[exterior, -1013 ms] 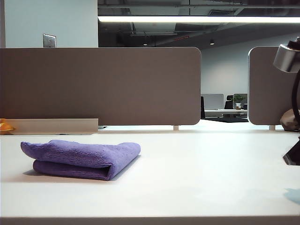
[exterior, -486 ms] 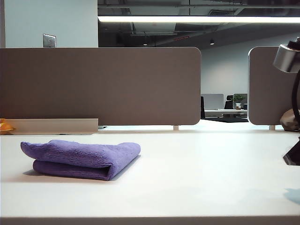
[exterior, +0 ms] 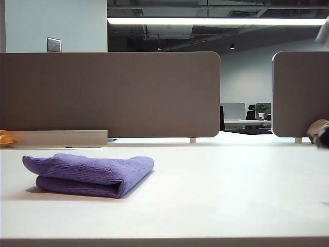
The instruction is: Fold the bottom of the cloth upward, then fold it vertically to form a square shape.
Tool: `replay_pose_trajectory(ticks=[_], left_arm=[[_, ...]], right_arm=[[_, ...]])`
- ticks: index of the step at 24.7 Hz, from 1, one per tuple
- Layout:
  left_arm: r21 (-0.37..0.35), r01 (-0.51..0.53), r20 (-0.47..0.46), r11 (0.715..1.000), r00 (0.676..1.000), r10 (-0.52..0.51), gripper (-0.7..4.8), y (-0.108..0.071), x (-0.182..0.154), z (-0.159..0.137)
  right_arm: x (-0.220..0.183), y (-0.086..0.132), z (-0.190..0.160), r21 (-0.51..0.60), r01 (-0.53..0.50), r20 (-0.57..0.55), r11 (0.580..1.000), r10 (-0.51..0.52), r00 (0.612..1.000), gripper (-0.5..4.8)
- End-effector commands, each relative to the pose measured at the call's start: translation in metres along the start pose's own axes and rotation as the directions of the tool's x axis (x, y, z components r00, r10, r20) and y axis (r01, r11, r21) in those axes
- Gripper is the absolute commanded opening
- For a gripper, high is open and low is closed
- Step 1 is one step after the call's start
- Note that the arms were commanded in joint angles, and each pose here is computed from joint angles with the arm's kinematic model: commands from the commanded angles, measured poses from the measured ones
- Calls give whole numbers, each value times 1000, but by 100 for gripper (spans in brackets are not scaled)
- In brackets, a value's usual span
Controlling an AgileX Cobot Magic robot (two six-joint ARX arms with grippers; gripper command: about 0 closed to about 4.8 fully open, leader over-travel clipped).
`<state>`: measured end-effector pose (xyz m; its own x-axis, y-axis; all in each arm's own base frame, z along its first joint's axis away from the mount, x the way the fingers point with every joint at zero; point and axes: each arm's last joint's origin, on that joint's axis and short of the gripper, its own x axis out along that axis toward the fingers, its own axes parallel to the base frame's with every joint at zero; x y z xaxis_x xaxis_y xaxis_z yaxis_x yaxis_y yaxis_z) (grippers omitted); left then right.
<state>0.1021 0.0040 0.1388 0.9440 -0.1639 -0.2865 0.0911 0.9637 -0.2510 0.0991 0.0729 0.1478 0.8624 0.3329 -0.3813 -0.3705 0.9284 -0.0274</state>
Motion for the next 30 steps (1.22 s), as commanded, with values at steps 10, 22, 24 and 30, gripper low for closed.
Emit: replay_pose_trajectory(ticks=[10,22,24,30], left_arm=[[-2,-2,3,1000,1000,2,-4,0,0,1],[-2,-1,4,1000,1000,1,-4,0,0,1],[-2,-2,3,1000,1000,2,-4,0,0,1],[-2,-2,3,1000,1000,2,-4,0,0,1]], right_arm=[[-20,-29,11,135,177,164,975,-198,966,-6],[-25,-37,-3,144,255,95,956,-270,958,-6],[-24,-38,-6,149,262,99,953,-278,955,-6],[-25,-42,-10,170,298,112,939,-318,941,-6]])
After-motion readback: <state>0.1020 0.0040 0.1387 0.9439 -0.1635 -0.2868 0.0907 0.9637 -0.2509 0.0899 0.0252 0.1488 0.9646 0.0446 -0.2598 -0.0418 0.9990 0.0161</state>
